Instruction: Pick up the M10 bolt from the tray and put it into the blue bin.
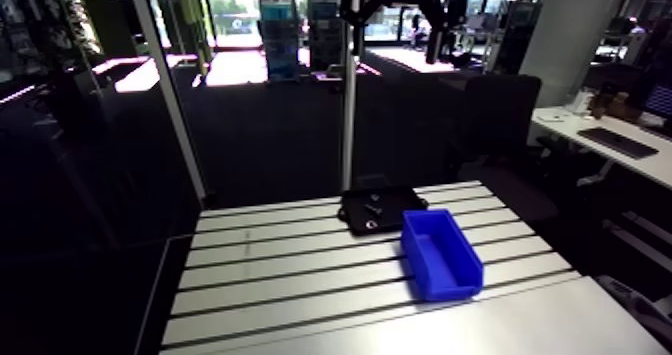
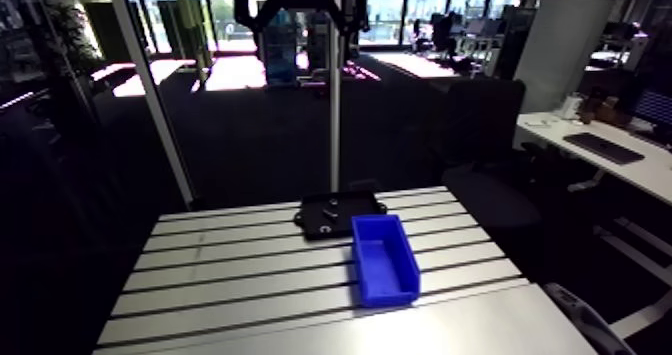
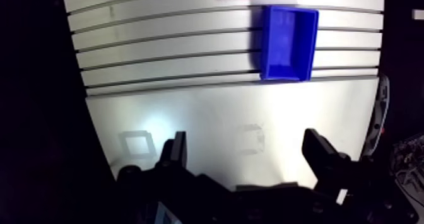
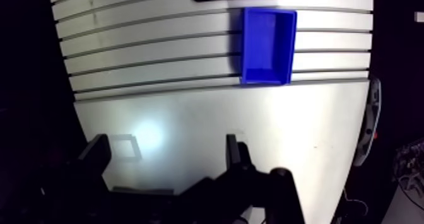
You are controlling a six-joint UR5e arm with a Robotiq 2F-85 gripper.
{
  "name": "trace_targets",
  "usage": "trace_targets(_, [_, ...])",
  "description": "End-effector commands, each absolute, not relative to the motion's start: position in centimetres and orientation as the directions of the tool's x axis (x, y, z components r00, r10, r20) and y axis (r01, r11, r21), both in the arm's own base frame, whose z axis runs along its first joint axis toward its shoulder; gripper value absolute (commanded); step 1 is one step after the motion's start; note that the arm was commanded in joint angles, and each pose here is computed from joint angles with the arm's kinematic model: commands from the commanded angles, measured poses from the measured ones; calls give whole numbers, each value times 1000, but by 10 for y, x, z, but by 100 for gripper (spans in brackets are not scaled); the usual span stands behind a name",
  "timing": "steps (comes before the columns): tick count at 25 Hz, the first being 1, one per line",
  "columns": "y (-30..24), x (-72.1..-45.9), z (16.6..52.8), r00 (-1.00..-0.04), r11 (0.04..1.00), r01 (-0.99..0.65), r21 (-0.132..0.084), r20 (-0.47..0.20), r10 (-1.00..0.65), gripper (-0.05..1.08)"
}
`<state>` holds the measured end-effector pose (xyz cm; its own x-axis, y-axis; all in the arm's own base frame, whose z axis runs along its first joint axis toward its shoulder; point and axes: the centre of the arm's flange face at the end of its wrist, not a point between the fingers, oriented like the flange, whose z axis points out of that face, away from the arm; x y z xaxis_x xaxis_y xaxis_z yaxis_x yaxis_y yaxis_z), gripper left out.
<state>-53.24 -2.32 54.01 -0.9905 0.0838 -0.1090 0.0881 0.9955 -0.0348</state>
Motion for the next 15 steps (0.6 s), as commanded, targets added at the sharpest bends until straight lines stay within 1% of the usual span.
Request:
trace_targets(1, [-21, -522, 537, -989, 995, 96, -34, -115, 91, 1])
trace_targets(14, [-22, -523, 536, -989, 995, 94, -34, -117, 90, 1])
trace_targets(15, [-21, -523, 535, -989, 995, 96, -32, -120, 91, 1])
